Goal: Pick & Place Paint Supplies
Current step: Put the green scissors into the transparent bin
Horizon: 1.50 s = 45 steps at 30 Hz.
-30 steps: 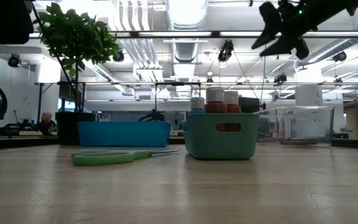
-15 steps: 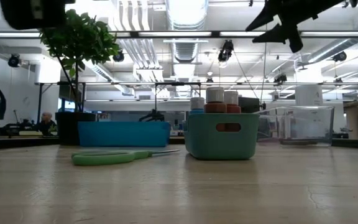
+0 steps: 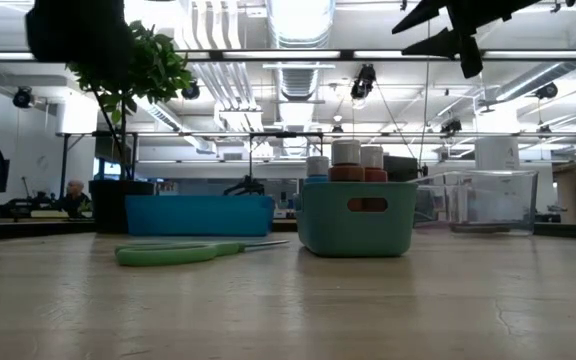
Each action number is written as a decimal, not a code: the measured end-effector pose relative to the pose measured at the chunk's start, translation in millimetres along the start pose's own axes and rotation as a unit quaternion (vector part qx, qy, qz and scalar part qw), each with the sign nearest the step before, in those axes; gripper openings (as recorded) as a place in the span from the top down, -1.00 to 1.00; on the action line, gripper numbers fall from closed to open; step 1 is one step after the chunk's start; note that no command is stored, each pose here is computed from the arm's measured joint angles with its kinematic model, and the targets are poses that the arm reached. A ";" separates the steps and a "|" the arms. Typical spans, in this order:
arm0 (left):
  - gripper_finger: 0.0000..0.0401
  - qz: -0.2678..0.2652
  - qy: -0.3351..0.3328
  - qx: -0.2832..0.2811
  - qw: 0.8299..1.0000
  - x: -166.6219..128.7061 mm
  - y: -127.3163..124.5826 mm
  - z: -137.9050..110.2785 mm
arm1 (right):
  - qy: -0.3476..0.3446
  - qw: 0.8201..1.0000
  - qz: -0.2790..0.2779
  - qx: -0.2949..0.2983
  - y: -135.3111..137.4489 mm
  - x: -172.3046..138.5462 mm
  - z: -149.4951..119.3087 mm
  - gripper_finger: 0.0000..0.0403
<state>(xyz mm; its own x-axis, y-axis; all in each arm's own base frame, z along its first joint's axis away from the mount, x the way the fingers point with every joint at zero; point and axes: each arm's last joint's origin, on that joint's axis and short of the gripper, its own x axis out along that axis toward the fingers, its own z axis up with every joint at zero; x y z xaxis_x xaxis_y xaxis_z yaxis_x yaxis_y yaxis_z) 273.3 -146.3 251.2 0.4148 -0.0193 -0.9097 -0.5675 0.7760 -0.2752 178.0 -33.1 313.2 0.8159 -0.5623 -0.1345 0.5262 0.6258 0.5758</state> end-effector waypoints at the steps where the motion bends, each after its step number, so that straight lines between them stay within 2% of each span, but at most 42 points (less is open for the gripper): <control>1: 0.34 0.021 0.009 -0.003 1.000 2.6 3.5 -1.1 | -0.002 1.000 0.002 0.002 0.3 0.0 0.5 0.09; 5: 0.34 0.056 0.030 -0.020 0.998 12.6 8.8 -0.3 | -0.008 1.000 0.006 0.006 1.3 0.0 1.7 0.09; 12: 0.34 0.091 0.071 -0.133 0.984 33.3 20.6 16.4 | -0.013 1.000 0.009 0.016 2.0 0.0 2.6 0.09; 16: 0.34 0.106 0.075 -0.170 0.977 44.0 30.9 32.9 | -0.013 0.999 0.009 0.028 1.9 0.0 2.6 0.09; 23: 0.34 0.131 0.068 -0.173 0.974 60.7 42.7 48.9 | -0.012 0.999 0.008 0.042 1.9 0.0 2.5 0.09; 32: 0.34 0.159 0.097 -0.188 0.964 85.6 44.4 45.1 | -0.011 0.999 0.010 0.047 1.9 0.0 2.5 0.09; 39: 0.34 0.159 0.096 -0.193 0.963 91.4 44.7 44.3 | -0.011 0.999 0.010 0.047 2.0 0.0 2.4 0.09; 42: 0.34 0.153 0.100 -0.169 0.969 92.2 44.7 44.7 | -0.010 0.999 0.010 0.047 1.9 0.0 2.3 0.09; 45: 0.34 0.121 0.099 -0.120 0.980 94.1 40.6 47.3 | -0.010 0.999 0.010 0.047 1.9 0.0 2.3 0.09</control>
<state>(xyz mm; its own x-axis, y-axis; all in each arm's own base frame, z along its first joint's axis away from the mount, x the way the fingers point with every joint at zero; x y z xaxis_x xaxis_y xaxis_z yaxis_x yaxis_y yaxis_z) 323.0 -86.8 169.1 0.1148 0.0076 -0.9934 -0.7937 0.6020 -0.0871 178.5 -33.1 316.2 0.8207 -0.5615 -0.1057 0.4839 0.5847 0.6511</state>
